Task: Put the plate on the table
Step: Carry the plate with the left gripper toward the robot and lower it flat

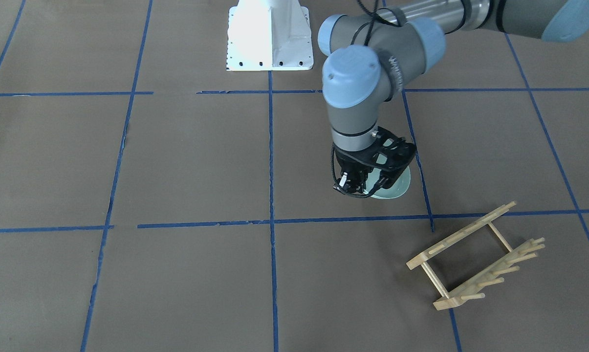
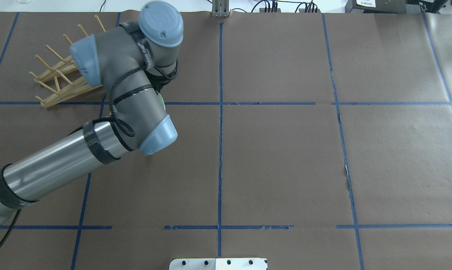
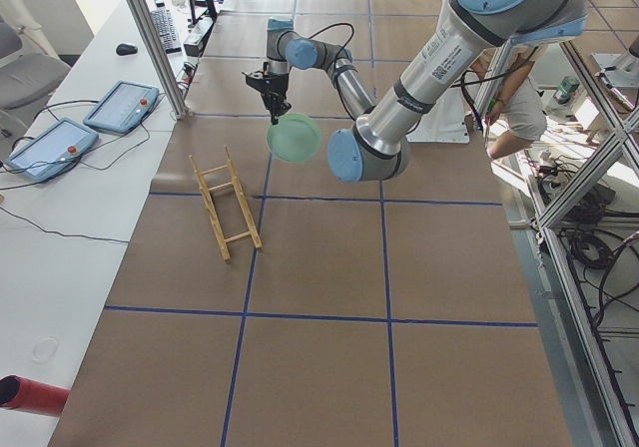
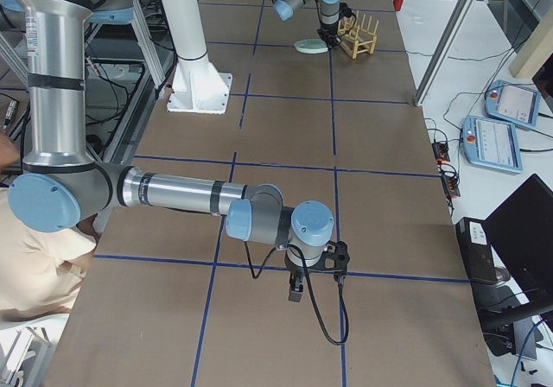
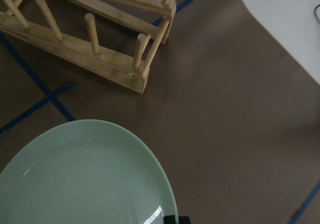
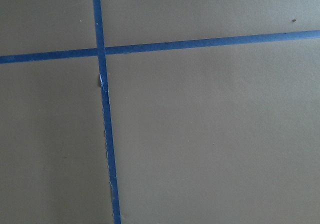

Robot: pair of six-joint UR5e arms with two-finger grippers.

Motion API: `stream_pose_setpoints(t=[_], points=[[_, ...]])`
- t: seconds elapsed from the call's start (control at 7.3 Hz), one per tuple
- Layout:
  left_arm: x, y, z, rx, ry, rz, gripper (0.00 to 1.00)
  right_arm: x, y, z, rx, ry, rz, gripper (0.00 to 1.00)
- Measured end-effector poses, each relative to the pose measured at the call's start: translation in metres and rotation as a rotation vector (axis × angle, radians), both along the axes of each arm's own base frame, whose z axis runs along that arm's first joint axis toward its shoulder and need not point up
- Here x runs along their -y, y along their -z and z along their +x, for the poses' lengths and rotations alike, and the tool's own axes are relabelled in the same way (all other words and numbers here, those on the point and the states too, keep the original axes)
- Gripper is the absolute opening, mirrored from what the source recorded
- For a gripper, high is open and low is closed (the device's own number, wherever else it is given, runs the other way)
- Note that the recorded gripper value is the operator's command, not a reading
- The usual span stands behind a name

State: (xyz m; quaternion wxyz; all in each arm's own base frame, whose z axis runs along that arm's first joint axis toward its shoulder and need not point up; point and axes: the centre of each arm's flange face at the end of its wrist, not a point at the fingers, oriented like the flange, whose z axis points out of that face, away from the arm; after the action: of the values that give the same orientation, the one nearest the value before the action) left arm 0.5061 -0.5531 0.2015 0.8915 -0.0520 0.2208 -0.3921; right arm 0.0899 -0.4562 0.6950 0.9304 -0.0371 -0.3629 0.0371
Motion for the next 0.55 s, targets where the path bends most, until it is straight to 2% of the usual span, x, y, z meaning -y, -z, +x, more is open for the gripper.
stream_pose_setpoints(t=[0.14, 0.41, 0.55], points=[[-0.016, -0.011, 0.033, 0.078, -0.066, -0.035, 0.0, 0.0, 0.0, 0.0, 0.0, 0.0, 0.0, 1.0], [-0.046, -0.028, 0.074, 0.147, -0.14, -0.057, 0.0, 0.0, 0.0, 0.0, 0.0, 0.0, 0.0, 1.0], [-0.056, -0.032, 0.084, 0.159, -0.158, -0.057, 0.21, 0.0, 0.0, 0.0, 0.0, 0.0, 0.0, 1.0]])
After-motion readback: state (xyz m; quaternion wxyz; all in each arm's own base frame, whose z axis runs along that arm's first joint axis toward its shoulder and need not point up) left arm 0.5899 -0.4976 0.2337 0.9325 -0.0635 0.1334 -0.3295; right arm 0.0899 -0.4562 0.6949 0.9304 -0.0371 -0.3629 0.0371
